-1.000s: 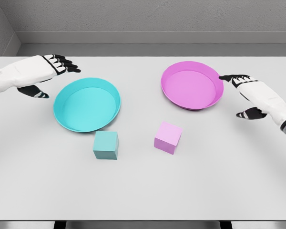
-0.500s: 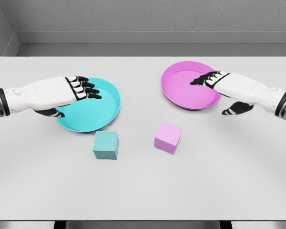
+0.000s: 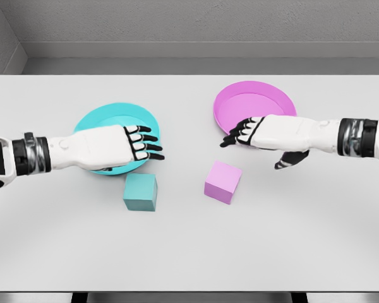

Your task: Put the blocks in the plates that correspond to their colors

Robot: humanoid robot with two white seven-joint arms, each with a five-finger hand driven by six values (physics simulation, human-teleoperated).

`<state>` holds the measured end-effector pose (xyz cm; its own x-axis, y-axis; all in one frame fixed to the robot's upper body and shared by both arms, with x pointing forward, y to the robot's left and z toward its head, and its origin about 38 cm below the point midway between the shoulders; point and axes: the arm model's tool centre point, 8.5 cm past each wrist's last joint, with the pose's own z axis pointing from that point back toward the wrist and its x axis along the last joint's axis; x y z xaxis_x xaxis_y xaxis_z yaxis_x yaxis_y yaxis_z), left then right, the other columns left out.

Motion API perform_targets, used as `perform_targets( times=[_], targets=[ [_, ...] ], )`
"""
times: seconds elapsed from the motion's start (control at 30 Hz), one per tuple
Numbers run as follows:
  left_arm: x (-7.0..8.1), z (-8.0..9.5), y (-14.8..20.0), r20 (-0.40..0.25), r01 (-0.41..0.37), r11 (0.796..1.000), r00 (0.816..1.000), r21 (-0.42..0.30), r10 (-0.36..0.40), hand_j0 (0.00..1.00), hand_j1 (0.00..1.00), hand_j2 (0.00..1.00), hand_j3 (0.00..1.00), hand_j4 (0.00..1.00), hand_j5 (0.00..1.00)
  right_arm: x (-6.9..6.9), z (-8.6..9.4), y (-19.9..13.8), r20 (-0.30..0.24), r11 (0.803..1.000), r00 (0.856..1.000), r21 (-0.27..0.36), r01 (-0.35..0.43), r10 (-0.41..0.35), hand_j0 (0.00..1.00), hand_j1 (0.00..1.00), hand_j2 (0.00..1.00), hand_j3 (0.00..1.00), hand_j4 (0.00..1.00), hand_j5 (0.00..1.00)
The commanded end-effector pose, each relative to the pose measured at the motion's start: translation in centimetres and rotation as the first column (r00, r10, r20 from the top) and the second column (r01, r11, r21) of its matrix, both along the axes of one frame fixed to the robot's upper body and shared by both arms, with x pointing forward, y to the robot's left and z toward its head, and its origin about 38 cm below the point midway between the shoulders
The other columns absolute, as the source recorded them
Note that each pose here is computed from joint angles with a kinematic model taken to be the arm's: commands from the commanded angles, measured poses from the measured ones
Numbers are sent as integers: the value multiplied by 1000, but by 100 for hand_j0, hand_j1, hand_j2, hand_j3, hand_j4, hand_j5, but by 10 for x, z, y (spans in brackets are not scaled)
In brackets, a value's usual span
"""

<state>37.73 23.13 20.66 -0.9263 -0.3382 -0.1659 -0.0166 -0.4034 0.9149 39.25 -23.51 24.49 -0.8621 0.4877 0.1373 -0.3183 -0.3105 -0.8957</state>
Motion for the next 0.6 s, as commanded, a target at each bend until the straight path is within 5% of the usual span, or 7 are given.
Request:
perform_targets(
  times=[0.0,0.13,0.37,0.57],
  targets=[
    [-4,-8,-7,15,22,998,1000,58,-23,100,100,100,100,100,100,-4,-10,18,-29,999,998,8,-50,50,100,100,100,100,100,100],
    [-8,-20,-14,39,50,990,998,130,-55,100,100,100,100,100,100,-7,-17,34,-46,996,995,16,-89,90,100,100,100,100,100,100],
    [-12,-27,-23,40,75,987,996,145,-82,100,100,100,100,100,100,-14,-33,46,-86,992,988,10,-125,125,100,100,100,100,100,100],
    [-15,-29,-26,34,85,987,995,138,-91,100,100,100,100,100,100,-9,-37,44,-109,998,992,-5,-59,58,100,100,100,100,100,100]
  ],
)
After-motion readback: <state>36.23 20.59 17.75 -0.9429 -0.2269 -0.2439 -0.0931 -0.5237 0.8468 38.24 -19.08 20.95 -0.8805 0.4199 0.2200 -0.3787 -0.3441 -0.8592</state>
